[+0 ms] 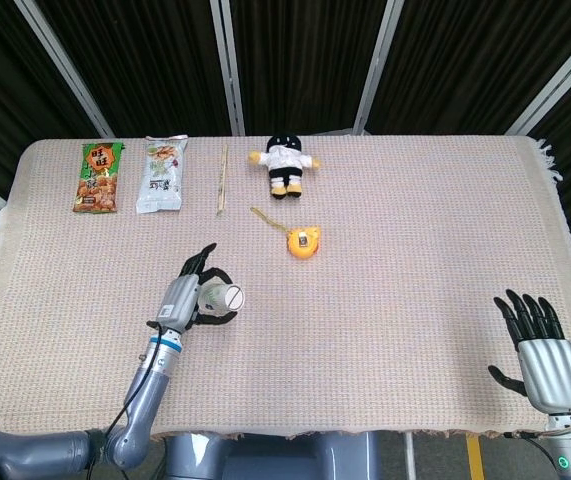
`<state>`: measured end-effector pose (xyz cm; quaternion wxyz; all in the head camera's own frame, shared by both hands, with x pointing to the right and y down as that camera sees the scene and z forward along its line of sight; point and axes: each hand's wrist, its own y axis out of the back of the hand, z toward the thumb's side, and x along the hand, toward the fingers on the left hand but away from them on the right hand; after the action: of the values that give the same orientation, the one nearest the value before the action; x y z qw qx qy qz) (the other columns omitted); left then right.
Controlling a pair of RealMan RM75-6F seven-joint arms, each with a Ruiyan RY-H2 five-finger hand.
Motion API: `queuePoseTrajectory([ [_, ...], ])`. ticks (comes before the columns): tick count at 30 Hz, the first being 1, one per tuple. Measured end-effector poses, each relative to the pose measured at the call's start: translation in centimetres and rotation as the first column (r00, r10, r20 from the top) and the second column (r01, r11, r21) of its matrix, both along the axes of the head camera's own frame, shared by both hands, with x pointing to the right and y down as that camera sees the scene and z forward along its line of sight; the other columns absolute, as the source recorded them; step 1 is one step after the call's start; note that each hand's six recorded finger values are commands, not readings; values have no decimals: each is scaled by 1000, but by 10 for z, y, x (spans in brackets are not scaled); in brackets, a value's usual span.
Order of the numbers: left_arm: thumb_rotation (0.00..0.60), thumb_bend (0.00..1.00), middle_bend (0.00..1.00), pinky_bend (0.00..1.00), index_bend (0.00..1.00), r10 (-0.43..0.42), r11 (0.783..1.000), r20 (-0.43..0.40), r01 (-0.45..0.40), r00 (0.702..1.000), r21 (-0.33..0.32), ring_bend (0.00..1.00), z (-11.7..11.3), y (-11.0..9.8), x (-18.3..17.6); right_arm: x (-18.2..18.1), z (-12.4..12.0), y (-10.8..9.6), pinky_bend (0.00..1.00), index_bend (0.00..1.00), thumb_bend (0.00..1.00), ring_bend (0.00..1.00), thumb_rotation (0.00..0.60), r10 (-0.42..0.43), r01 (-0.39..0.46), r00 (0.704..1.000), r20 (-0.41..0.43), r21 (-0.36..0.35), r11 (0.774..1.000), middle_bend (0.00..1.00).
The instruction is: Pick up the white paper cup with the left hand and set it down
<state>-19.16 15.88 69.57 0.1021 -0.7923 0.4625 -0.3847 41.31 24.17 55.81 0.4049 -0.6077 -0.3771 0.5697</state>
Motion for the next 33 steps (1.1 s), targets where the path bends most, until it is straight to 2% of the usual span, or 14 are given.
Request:
queuePoseTrajectory([
  [5,600,109,0,0,442,9,999,-48,-11,999,-48,0,19,9,-2,-1,1,0,0,68,52,0,600,0,0,1000,-1,-1,1000,0],
  [11,600,109,0,0,411,-7,995,-80,-2,997,-104,0,26,17,-12,-1,1,0,0,71,51,0,600,-3,3,1000,-3,1,1000,0],
  [17,600,108,0,0,252,-4,994,-67,-3,998,-111,0,26,18,-27,-2,2,1,0,69,52,0,600,-6,6,1000,-8,1,1000,0],
  [21,600,108,0,0,36,5,994,-46,-10,999,-112,0,26,20,-42,-3,3,1,0,72,51,0,600,-10,10,1000,-13,2,1000,0],
  [24,600,108,0,0,0,14,993,-33,-17,999,-117,0,25,20,-53,-3,4,1,0,78,51,0,600,-10,10,1000,-16,0,1000,0],
  [28,600,107,0,0,0,30,996,-25,-32,999,-88,0,14,20,-68,-2,3,1,0,86,50,0,600,-6,6,1000,-13,3,1000,0],
  [31,600,108,0,0,0,42,999,-9,-42,999,-33,0,2,18,-78,-1,1,0,0,89,51,0,600,-4,5,1000,-10,12,1000,0],
  [33,600,107,0,0,0,59,998,34,-60,998,28,0,-8,16,-90,-1,0,-1,0,86,51,0,600,-4,4,1000,-6,18,1000,0],
])
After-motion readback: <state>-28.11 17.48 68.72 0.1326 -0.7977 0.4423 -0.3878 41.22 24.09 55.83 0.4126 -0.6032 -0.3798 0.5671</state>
